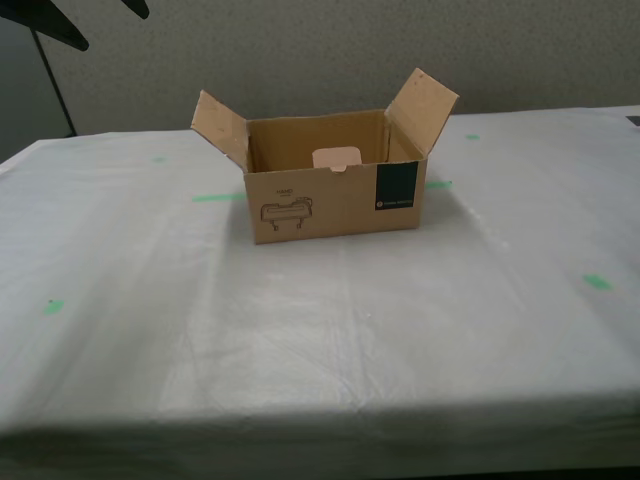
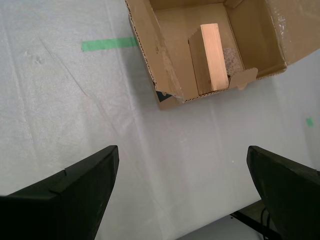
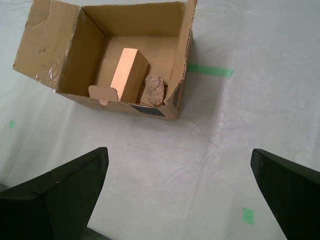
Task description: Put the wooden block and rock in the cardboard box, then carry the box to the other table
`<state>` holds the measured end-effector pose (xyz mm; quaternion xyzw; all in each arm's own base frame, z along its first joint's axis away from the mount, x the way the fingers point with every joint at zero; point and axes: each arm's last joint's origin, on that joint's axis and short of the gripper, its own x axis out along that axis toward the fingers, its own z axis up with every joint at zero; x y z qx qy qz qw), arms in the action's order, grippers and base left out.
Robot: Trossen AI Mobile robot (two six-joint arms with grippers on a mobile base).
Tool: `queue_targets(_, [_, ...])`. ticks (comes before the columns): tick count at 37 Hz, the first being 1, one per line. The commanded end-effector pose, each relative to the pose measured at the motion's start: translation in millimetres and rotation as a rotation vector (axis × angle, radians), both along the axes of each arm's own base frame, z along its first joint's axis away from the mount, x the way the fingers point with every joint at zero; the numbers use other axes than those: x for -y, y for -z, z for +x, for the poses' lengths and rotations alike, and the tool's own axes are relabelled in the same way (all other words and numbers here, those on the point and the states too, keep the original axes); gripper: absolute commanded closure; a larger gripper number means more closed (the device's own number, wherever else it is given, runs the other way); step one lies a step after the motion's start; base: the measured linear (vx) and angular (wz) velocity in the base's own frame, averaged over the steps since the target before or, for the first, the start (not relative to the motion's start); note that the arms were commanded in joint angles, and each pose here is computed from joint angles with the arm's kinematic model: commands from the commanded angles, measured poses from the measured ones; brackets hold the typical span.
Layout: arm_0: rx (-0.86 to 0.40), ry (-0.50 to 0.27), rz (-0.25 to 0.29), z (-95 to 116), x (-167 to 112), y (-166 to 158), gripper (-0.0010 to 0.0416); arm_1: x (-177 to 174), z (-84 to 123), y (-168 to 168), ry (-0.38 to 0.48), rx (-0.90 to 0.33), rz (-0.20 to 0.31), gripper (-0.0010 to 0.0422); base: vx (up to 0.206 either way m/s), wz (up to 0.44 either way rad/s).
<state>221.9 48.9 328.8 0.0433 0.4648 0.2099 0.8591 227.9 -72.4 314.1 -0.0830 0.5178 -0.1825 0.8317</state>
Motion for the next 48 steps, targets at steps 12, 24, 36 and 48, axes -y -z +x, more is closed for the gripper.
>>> queue_targets(12, [0.003,0.000,-0.002,0.2,-0.1,-0.2,0.0007,0.1,0.0,-0.2,0.000,0.001,0.000,0.0062,0.000,0.000])
queue_targets(24, [0.003,0.000,-0.002,0.2,-0.1,-0.2,0.0007,0.1,0.0,-0.2,0.000,0.001,0.000,0.0062,0.000,0.000])
queue_targets(36, [0.003,0.000,-0.002,0.2,-0.1,-0.2,0.0007,0.0,0.0,-0.2,0.000,0.001,0.000,0.0062,0.000,0.000])
queue_targets(48, [0.003,0.000,-0.002,0.2,-0.1,-0.2,0.0007,0.1,0.0,-0.2,0.000,0.001,0.000,0.0062,0.000,0.000])
